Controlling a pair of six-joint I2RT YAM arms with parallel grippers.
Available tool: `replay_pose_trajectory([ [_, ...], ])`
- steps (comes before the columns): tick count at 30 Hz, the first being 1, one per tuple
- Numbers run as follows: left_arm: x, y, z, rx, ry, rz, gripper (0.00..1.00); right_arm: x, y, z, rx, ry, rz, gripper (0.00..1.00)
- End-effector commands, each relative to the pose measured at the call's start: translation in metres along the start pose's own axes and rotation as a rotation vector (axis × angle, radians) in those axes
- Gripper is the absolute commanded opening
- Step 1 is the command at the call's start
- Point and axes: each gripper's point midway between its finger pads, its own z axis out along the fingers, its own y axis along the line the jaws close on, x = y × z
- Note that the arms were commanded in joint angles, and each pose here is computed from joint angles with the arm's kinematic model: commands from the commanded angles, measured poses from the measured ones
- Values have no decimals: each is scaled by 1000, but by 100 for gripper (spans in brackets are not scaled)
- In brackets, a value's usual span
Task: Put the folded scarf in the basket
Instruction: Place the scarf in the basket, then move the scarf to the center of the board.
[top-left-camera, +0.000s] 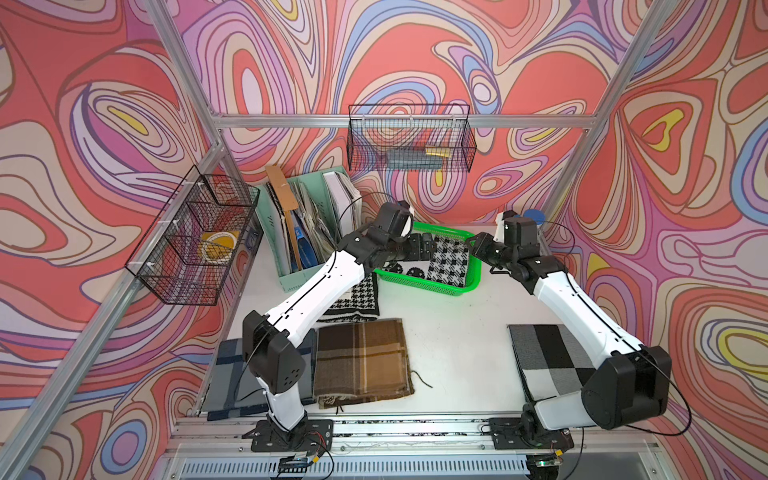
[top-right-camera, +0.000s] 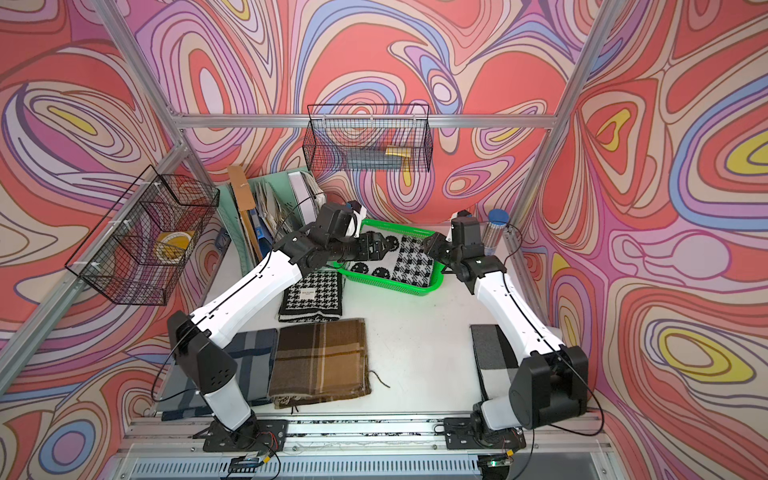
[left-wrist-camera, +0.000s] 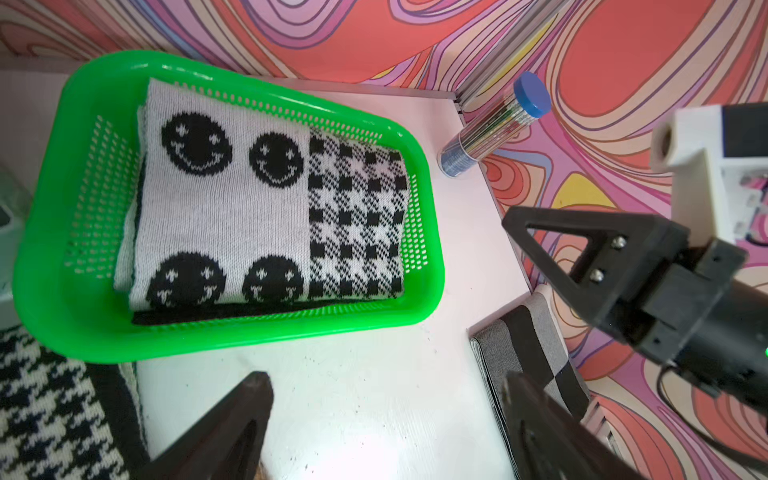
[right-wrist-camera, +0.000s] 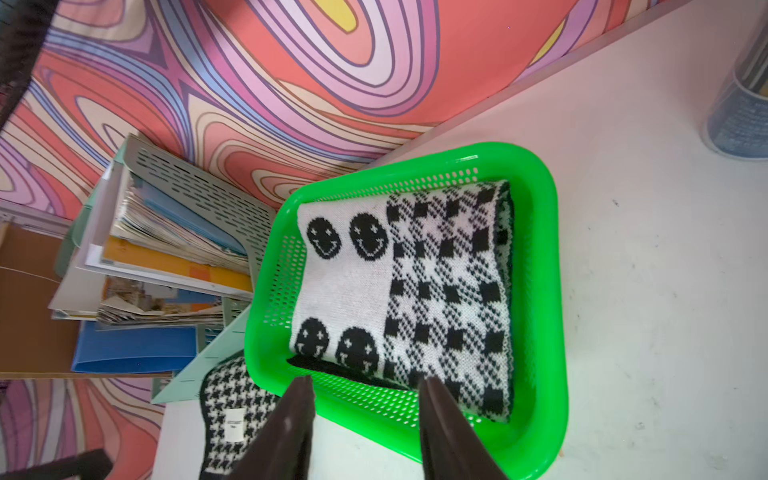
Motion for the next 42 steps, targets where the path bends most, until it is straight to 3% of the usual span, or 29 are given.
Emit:
replay_pose_trajectory([
  [1,14,16,-10,-16,-21,-79,89,16,-25,39,76,57,-10,40],
  [6,65,61,-32,-141,1,-107,90,32,-36,99,76,164,12,20],
  [10,111,109,-54,-301,29,-129,90,24,-46,122,110,127,15,22],
  [16,161,139,-74,-359,69,-255,90,32,-78,162,247,186,35,21],
  [22,186,172,-106,-519,83,-285,91,44,-105,178,367,221,31,20],
  [26,197,178,-113,-528,78,-316,92,48,-109,183,390,245,32,20],
  [31,205,180,-113,-518,94,-336,91,40,-95,180,342,250,18,20],
  [36,210,186,-116,-551,98,-336,92,6,-56,148,234,181,-6,24],
  [39,212,192,-117,-572,92,-337,93,-3,-28,115,140,169,-12,32],
  [42,218,200,-119,-597,76,-350,93,16,-7,78,28,184,-1,45],
])
